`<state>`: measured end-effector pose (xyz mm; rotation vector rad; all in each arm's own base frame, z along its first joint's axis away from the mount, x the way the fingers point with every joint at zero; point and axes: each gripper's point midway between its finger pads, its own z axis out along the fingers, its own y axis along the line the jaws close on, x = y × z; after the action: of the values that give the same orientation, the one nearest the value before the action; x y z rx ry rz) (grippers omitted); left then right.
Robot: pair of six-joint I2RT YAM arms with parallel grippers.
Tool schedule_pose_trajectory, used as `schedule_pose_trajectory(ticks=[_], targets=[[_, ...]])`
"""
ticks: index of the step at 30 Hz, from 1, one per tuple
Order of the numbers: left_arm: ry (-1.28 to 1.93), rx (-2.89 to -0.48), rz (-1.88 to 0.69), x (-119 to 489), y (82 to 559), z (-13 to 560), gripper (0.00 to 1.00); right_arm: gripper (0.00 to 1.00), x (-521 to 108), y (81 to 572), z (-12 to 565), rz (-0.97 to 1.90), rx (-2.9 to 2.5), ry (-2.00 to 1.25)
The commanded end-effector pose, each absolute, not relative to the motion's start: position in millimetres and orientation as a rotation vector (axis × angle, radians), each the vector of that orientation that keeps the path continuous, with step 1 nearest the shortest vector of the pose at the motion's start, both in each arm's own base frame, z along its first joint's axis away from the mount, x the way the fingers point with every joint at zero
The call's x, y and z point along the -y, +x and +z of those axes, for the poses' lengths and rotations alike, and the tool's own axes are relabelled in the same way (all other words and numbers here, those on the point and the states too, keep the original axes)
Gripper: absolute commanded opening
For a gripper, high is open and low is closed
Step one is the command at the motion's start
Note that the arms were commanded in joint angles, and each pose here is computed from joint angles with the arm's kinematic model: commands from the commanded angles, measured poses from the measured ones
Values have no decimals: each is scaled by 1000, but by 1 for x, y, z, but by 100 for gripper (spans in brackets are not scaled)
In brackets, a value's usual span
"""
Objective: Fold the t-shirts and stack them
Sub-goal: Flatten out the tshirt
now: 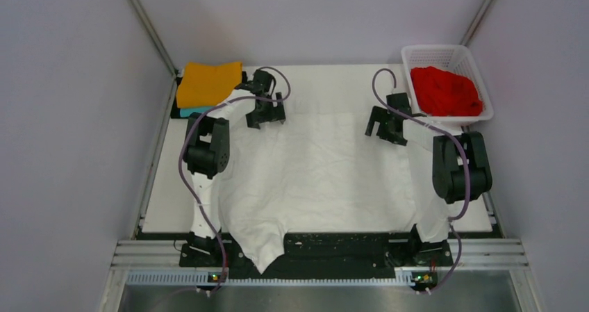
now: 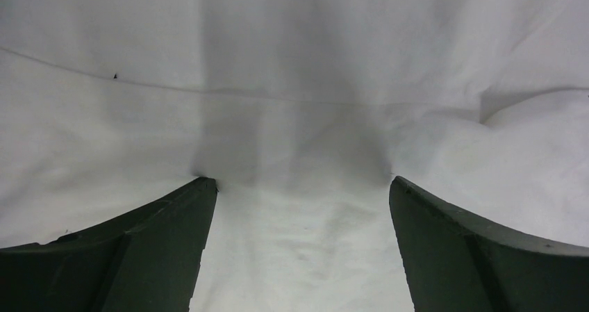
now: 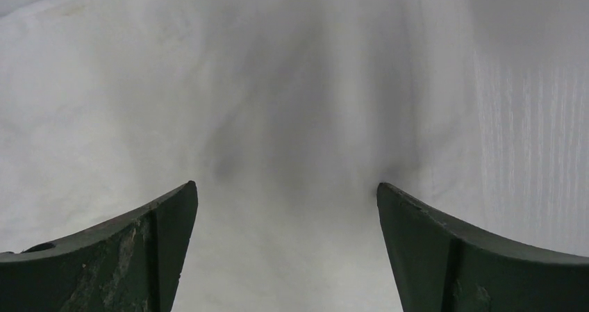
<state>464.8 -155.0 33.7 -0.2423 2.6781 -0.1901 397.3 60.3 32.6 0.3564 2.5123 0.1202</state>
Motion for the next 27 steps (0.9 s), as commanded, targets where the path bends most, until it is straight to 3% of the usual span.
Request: schedule_pose_trajectory(ticks=[1, 17, 27], targets=[[-250, -2743, -234, 157, 482, 8, 99, 99, -54, 421, 27, 95, -2486, 416], [-257, -2505, -689, 183, 600, 33, 99, 99, -37, 507, 25, 46, -2431, 422], [-265, -2351, -891, 191, 629, 68, 99, 99, -39, 535, 52, 64, -2357, 393]])
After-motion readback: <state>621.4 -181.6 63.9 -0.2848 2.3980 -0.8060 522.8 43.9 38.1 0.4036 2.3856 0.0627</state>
